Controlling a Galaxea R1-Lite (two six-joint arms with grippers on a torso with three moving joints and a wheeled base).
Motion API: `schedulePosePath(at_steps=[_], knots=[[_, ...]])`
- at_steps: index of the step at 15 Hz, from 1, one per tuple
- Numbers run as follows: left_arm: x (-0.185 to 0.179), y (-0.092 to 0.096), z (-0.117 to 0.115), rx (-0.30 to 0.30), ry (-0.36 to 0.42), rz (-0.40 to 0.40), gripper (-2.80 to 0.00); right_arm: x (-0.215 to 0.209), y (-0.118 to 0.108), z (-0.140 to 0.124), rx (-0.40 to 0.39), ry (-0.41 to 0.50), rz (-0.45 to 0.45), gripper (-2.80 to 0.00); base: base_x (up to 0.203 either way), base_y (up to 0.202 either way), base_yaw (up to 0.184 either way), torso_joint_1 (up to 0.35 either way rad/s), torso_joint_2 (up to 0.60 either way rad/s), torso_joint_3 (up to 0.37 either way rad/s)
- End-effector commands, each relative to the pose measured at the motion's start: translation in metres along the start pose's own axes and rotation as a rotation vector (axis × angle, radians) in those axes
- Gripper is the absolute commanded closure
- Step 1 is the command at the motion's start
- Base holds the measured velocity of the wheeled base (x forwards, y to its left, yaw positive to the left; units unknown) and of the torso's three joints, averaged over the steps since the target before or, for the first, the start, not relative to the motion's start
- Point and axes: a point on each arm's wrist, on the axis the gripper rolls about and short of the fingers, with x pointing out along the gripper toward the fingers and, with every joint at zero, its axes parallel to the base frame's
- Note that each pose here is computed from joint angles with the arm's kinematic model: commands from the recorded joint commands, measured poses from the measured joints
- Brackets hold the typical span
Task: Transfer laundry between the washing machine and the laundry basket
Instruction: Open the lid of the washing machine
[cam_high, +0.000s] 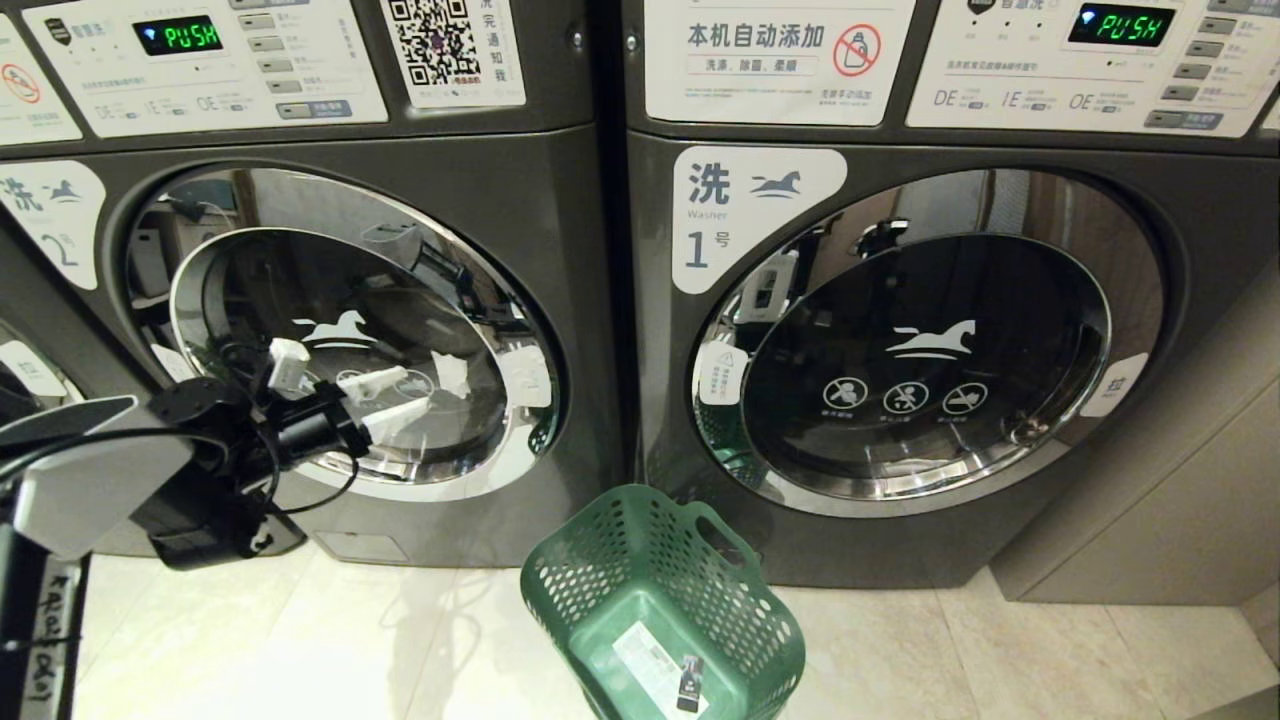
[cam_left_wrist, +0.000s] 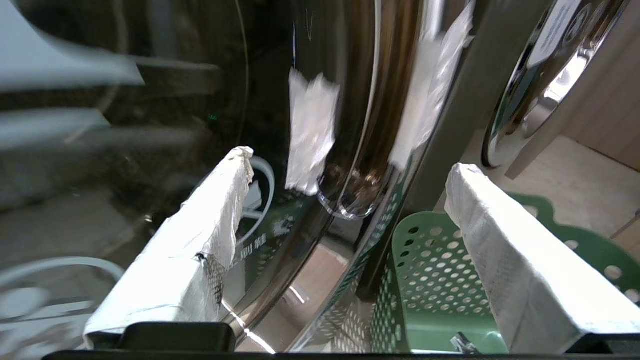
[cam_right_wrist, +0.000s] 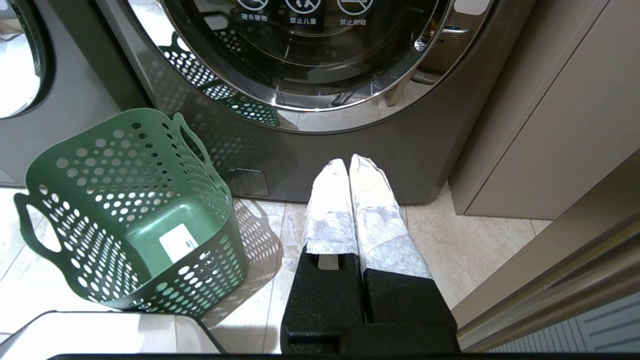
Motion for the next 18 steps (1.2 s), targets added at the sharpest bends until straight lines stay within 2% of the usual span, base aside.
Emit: schedulePosePath(at_steps=[1, 3, 4, 5, 6, 7, 8, 9, 10, 11, 13, 15, 16, 18], knots=[[-0.021, -0.025, 0.071, 0.076, -0.032, 0.018, -2.80, 0.000, 0.000, 0.000, 0.000, 0.001, 0.001, 0.00, 0.000, 0.000, 0.000, 0.000, 0.00, 0.000], [-0.062, -0.068, 0.137, 0.130, -0.049, 0.082, -2.80, 0.000, 0.000, 0.000, 0.000, 0.001, 0.001, 0.00, 0.000, 0.000, 0.000, 0.000, 0.00, 0.000], [-0.090, -0.093, 0.170, 0.171, -0.061, 0.139, -2.80, 0.000, 0.000, 0.000, 0.000, 0.001, 0.001, 0.00, 0.000, 0.000, 0.000, 0.000, 0.00, 0.000], [-0.123, -0.118, 0.200, 0.214, -0.070, 0.229, -2.80, 0.000, 0.000, 0.000, 0.000, 0.001, 0.001, 0.00, 0.000, 0.000, 0.000, 0.000, 0.00, 0.000], [-0.160, -0.139, 0.221, 0.234, -0.069, 0.358, -2.80, 0.000, 0.000, 0.000, 0.000, 0.001, 0.001, 0.00, 0.000, 0.000, 0.000, 0.000, 0.00, 0.000], [-0.194, -0.157, 0.232, 0.220, -0.063, 0.505, -2.80, 0.000, 0.000, 0.000, 0.000, 0.001, 0.001, 0.00, 0.000, 0.000, 0.000, 0.000, 0.00, 0.000], [-0.220, -0.177, 0.239, 0.181, -0.070, 0.642, -2.80, 0.000, 0.000, 0.000, 0.000, 0.001, 0.001, 0.00, 0.000, 0.000, 0.000, 0.000, 0.00, 0.000], [-0.234, -0.194, 0.242, 0.139, -0.087, 0.736, -2.80, 0.000, 0.000, 0.000, 0.000, 0.001, 0.001, 0.00, 0.000, 0.000, 0.000, 0.000, 0.00, 0.000], [-0.241, -0.204, 0.243, 0.101, -0.103, 0.792, -2.80, 0.000, 0.000, 0.000, 0.000, 0.001, 0.001, 0.00, 0.000, 0.000, 0.000, 0.000, 0.00, 0.000], [-0.245, -0.207, 0.240, 0.053, -0.118, 0.811, -2.80, 0.000, 0.000, 0.000, 0.000, 0.001, 0.001, 0.00, 0.000, 0.000, 0.000, 0.000, 0.00, 0.000], [-0.237, -0.196, 0.228, -0.039, -0.126, 0.744, -2.80, 0.000, 0.000, 0.000, 0.000, 0.001, 0.001, 0.00, 0.000, 0.000, 0.000, 0.000, 0.00, 0.000], [-0.213, -0.175, 0.207, -0.153, -0.118, 0.595, -2.80, 0.000, 0.000, 0.000, 0.000, 0.001, 0.001, 0.00, 0.000, 0.000, 0.000, 0.000, 0.00, 0.000], [-0.197, -0.158, 0.189, -0.226, -0.100, 0.514, -2.80, 0.000, 0.000, 0.000, 0.000, 0.001, 0.001, 0.00, 0.000, 0.000, 0.000, 0.000, 0.00, 0.000], [-0.170, -0.127, 0.145, -0.305, -0.037, 0.403, -2.80, 0.000, 0.000, 0.000, 0.000, 0.001, 0.001, 0.00, 0.000, 0.000, 0.000, 0.000, 0.00, 0.000]])
